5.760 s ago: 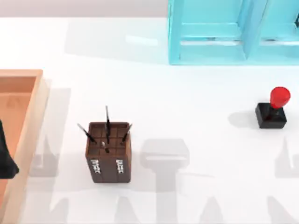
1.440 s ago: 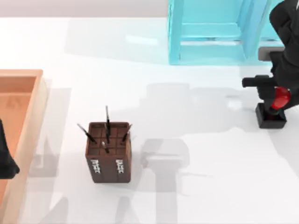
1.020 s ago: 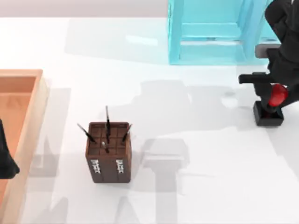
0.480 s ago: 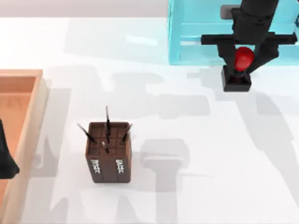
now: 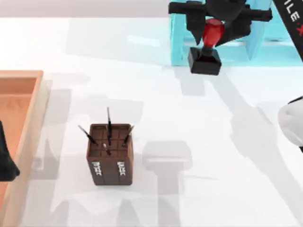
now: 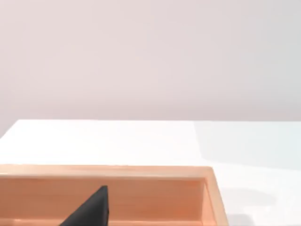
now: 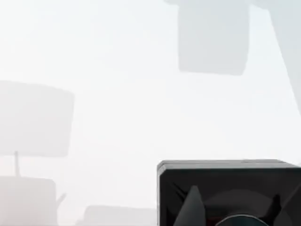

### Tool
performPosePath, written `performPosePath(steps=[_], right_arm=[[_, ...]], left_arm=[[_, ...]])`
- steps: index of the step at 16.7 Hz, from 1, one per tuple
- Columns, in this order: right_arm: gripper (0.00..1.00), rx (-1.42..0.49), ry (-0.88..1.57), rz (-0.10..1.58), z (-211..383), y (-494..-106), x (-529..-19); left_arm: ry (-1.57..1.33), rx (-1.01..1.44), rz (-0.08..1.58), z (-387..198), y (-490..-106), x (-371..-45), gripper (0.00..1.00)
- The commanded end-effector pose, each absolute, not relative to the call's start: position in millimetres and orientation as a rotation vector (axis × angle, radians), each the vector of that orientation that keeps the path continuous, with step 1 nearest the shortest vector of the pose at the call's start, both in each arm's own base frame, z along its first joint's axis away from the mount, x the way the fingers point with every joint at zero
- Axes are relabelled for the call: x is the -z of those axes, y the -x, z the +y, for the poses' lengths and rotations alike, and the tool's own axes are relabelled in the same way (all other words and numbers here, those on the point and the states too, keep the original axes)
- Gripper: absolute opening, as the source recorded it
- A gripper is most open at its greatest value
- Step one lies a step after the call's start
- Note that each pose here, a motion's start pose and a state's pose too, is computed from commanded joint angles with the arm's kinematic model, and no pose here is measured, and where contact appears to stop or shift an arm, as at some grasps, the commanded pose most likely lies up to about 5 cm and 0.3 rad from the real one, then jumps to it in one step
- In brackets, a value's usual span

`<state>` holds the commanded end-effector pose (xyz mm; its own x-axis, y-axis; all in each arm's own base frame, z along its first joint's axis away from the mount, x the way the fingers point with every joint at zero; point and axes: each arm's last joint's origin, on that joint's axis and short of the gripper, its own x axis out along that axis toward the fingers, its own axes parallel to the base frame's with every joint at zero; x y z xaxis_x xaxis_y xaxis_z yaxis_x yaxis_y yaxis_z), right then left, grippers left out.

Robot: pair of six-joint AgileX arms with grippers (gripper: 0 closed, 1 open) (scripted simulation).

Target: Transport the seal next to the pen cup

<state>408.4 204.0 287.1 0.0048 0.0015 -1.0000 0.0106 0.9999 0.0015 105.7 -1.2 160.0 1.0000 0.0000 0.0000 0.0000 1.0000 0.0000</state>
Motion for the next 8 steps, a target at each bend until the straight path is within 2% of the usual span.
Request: performPosePath(steps=[5, 6, 8], right_arm=[[0.00, 0.008, -0.008, 1.568, 206.2, -405.4, -289.3], [0.00, -0.099, -0.097, 1.353, 217.7, -418.6, -293.1], [0.00, -0.098, -0.098, 1.347, 219.3, -417.6, -295.0]], left_arm=[[0.000, 0.000, 0.000, -1.2, -105.7, -160.0, 1.00], [0.000, 0.000, 0.000, -1.2, -105.7, -160.0, 1.00], [0.000, 0.000, 0.000, -1.2, -105.7, -160.0, 1.00]])
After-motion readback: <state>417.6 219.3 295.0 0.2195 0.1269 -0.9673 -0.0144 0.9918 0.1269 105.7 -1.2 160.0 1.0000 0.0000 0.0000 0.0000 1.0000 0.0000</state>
